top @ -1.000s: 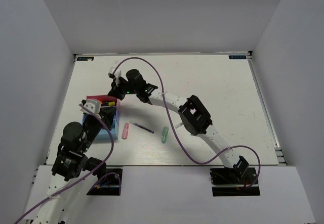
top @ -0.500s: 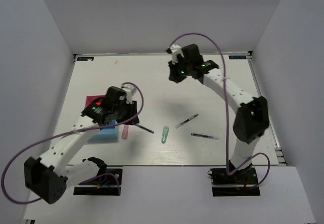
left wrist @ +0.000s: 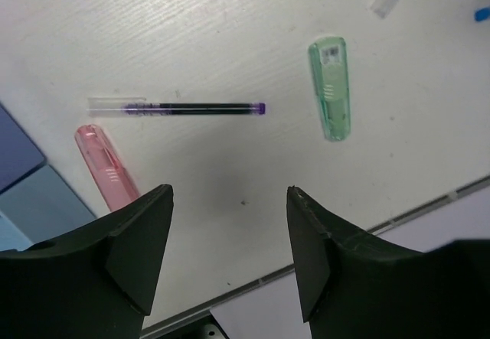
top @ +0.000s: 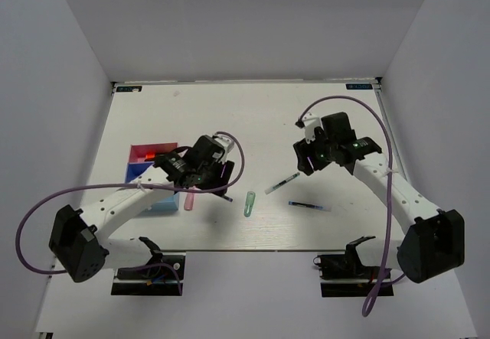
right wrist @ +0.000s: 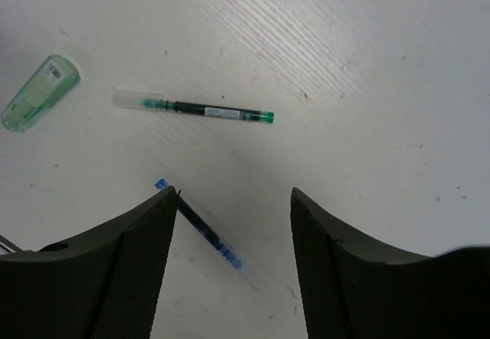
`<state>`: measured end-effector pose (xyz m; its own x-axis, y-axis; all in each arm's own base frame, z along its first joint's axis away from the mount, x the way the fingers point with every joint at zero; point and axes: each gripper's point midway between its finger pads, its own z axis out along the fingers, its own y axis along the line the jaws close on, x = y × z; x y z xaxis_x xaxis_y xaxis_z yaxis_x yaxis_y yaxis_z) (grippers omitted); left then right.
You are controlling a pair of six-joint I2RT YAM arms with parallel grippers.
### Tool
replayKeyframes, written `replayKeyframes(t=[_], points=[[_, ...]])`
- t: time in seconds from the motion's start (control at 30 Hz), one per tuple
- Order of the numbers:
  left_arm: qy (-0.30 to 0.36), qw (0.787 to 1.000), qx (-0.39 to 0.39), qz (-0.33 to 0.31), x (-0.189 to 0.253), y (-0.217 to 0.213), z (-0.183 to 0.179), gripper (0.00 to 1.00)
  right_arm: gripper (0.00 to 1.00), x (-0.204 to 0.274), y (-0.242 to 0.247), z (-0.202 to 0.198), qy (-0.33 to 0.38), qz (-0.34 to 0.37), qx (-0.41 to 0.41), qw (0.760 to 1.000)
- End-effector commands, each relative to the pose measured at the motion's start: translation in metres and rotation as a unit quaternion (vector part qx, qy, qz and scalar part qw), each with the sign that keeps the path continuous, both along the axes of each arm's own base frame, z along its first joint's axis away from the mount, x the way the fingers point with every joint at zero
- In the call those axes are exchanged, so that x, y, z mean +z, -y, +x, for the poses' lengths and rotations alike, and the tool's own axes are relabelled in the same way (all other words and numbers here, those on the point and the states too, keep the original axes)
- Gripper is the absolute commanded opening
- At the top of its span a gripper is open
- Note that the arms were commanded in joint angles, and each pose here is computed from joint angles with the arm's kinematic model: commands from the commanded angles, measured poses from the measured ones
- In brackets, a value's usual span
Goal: Sort the stationery into containers
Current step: Pick up the stationery from the center of the board.
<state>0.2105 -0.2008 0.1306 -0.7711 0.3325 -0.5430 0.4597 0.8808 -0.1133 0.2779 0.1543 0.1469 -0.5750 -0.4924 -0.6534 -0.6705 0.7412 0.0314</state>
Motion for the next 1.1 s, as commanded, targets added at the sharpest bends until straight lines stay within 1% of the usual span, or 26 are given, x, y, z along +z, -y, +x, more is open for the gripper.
replayKeyframes(t=[0.0,0.03,0.07,0.1,0.13,0.17,0.2,0.23,0.3,0.33,0.43,0.47,0.67,0.77,0.9,1.07], points=[[0.022,0.998,0.042,0.048,0.002,-0.006,0.018,0.71,0.64,-0.013,0.005,-0.008,-0.020,0.021,-0.018,0.999],[0.020,0.994,0.066,0.080,-0.002,-0.020,0.020,0.70,0.62,-0.017,0.005,-0.011,-0.030,0.031,-0.019,0.999],[0.010,0.993,0.070,0.095,-0.011,-0.023,0.021,0.70,0.62,-0.020,0.006,-0.009,-0.030,0.040,-0.028,0.998],[0.005,0.992,0.081,0.091,-0.017,-0.028,0.027,0.69,0.62,-0.021,0.004,-0.011,-0.037,0.053,-0.029,0.997],[-0.005,0.992,0.082,0.097,-0.027,-0.032,0.025,0.69,0.62,-0.020,0.004,-0.010,-0.038,0.059,-0.029,0.997],[-0.014,0.992,0.081,0.094,-0.033,-0.033,0.025,0.65,0.62,-0.022,0.005,-0.012,-0.045,0.060,-0.031,0.997],[-0.018,0.992,0.086,0.091,-0.044,-0.040,0.029,0.64,0.62,-0.020,0.004,-0.013,-0.046,0.066,-0.029,0.996],[-0.019,0.992,0.084,0.088,-0.047,-0.042,0.030,0.64,0.62,-0.019,0.006,-0.013,-0.045,0.068,-0.032,0.996],[-0.015,0.992,0.087,0.093,-0.054,-0.051,0.033,0.60,0.62,-0.016,0.008,-0.013,-0.039,0.074,-0.034,0.996],[-0.009,0.990,0.095,0.107,-0.055,-0.058,0.037,0.60,0.62,-0.016,0.009,-0.014,-0.037,0.078,-0.035,0.996],[-0.028,0.984,0.101,0.147,-0.060,-0.071,0.035,0.60,0.62,-0.019,0.012,-0.013,-0.038,0.081,-0.042,0.995],[-0.033,0.983,0.101,0.152,-0.063,-0.073,0.034,0.60,0.62,-0.018,0.011,-0.013,-0.040,0.085,-0.041,0.995],[-0.060,0.980,0.105,0.156,-0.085,-0.082,0.023,0.60,0.62,-0.018,0.016,-0.010,-0.040,0.090,-0.051,0.994],[-0.069,0.977,0.116,0.166,-0.093,-0.090,0.022,0.60,0.62,-0.017,0.018,-0.010,-0.041,0.094,-0.054,0.993],[-0.062,0.974,0.126,0.178,-0.094,-0.094,0.028,0.60,0.62,-0.018,0.019,-0.011,-0.044,0.098,-0.054,0.993],[-0.081,0.968,0.130,0.199,-0.106,-0.098,0.024,0.60,0.62,-0.015,0.021,-0.010,-0.042,0.106,-0.058,0.992]])
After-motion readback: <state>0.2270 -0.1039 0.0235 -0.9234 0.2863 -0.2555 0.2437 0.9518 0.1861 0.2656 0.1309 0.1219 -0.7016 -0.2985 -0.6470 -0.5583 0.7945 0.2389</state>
